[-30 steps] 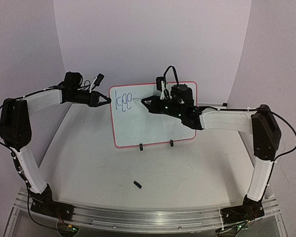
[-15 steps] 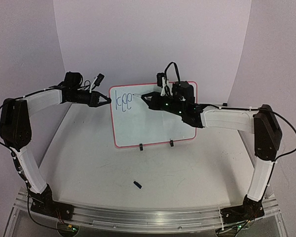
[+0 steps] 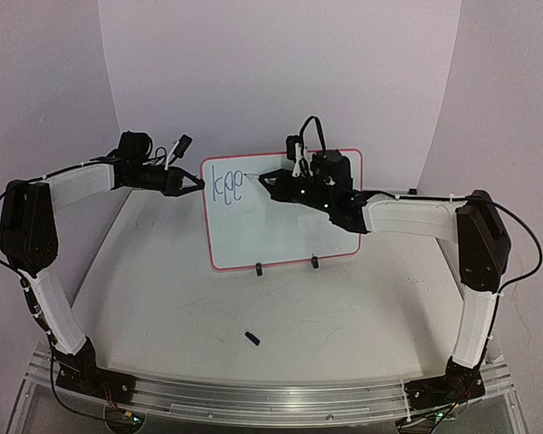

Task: Write a sentence on the whiteboard
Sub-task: Write a sentence on the whiteboard stand.

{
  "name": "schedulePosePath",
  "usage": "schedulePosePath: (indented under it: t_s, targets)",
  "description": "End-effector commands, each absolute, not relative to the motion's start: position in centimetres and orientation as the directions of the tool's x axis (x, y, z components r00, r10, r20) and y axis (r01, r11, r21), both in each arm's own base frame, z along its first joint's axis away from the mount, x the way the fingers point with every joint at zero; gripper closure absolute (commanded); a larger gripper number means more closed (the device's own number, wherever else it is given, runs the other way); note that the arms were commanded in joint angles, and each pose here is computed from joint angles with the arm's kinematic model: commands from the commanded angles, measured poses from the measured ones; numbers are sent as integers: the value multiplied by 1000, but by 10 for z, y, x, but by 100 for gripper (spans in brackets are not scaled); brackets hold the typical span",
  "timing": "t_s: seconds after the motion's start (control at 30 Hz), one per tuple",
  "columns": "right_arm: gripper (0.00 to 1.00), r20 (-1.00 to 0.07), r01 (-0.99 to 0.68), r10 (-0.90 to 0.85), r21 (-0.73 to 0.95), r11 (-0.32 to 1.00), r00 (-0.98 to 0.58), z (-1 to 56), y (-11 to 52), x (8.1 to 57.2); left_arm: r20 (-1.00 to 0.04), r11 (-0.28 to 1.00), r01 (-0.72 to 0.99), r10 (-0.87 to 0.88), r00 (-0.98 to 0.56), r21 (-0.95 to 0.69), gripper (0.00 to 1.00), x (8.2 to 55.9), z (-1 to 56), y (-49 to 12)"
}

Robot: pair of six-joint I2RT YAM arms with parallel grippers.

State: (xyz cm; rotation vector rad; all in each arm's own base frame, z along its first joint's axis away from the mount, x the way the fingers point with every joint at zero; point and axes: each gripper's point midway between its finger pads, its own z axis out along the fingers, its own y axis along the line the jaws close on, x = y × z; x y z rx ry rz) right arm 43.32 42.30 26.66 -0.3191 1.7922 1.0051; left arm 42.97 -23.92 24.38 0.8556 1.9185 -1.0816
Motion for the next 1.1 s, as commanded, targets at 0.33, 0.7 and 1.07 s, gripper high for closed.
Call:
schedulePosePath:
  t_s: [0.33,0.7,1.07]
  targets:
    - [100,-819,-570,177,518,638,-546,214,410,417,-850,386,838,203,-486,-386,100,411,255,-247]
    - [100,-855,-694,226,513,505,-467,285,414,393,-851,384,839,204,-484,-385,100,411,256,-248]
    - [100,-876,-662,263,479,577,-405,298,414,418,-852,383,840,204,-483,-384,100,409,257,-248]
